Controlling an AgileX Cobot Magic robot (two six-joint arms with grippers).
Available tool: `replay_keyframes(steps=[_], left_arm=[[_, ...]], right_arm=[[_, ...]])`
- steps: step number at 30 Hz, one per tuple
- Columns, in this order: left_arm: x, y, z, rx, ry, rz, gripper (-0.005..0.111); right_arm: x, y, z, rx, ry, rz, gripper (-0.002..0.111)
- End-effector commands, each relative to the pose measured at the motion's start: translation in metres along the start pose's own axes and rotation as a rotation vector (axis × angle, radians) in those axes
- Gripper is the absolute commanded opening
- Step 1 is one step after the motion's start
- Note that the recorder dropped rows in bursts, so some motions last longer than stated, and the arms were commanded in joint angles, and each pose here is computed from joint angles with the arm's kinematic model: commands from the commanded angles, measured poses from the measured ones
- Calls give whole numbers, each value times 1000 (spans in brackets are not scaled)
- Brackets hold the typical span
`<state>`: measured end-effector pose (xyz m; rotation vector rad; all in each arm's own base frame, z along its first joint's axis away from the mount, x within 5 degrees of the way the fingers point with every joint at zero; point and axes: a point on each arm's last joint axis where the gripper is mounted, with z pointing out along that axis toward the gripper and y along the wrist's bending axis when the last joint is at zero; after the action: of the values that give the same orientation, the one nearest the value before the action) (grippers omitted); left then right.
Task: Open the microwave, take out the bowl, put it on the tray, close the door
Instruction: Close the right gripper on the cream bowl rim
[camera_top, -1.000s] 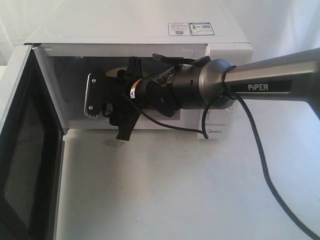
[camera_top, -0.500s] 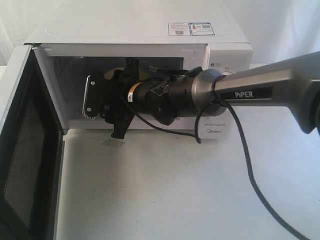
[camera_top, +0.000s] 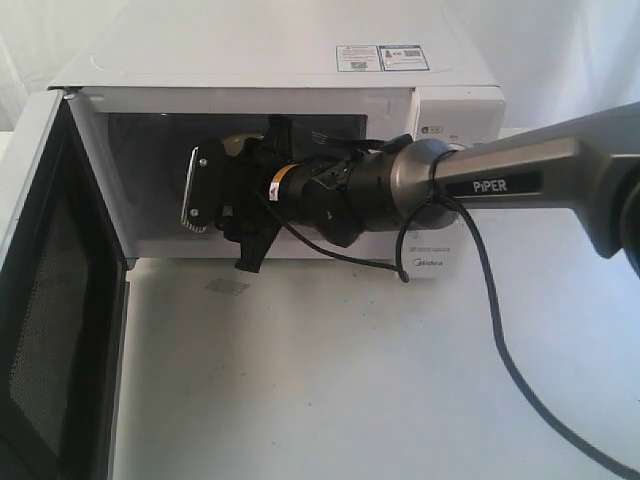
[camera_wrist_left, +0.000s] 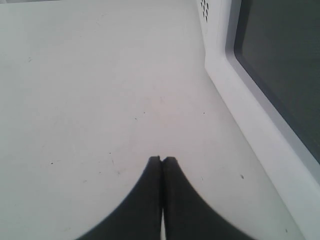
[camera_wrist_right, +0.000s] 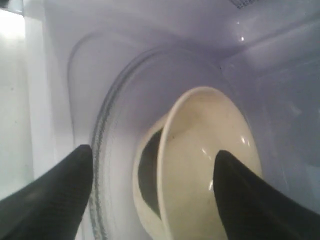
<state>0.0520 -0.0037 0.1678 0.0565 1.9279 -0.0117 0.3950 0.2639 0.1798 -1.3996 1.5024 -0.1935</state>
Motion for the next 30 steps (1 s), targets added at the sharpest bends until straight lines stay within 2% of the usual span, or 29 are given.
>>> replay_keyframes(steps=[1, 7, 19, 22, 30], left_arm=[[1, 0, 0, 0, 1, -7, 0], [1, 0, 0, 0, 1, -7, 0], [1, 0, 0, 0, 1, -7, 0], [1, 0, 0, 0, 1, -7, 0], [1, 0, 0, 0, 1, -7, 0]], right_arm=[[2, -12, -1, 31, -3, 13, 63], [2, -13, 4, 33, 1, 32, 63], [13, 0, 17, -22, 49, 67, 63], [15, 3, 18, -39, 63, 67, 54], [14, 2, 16, -44, 66, 67, 22]])
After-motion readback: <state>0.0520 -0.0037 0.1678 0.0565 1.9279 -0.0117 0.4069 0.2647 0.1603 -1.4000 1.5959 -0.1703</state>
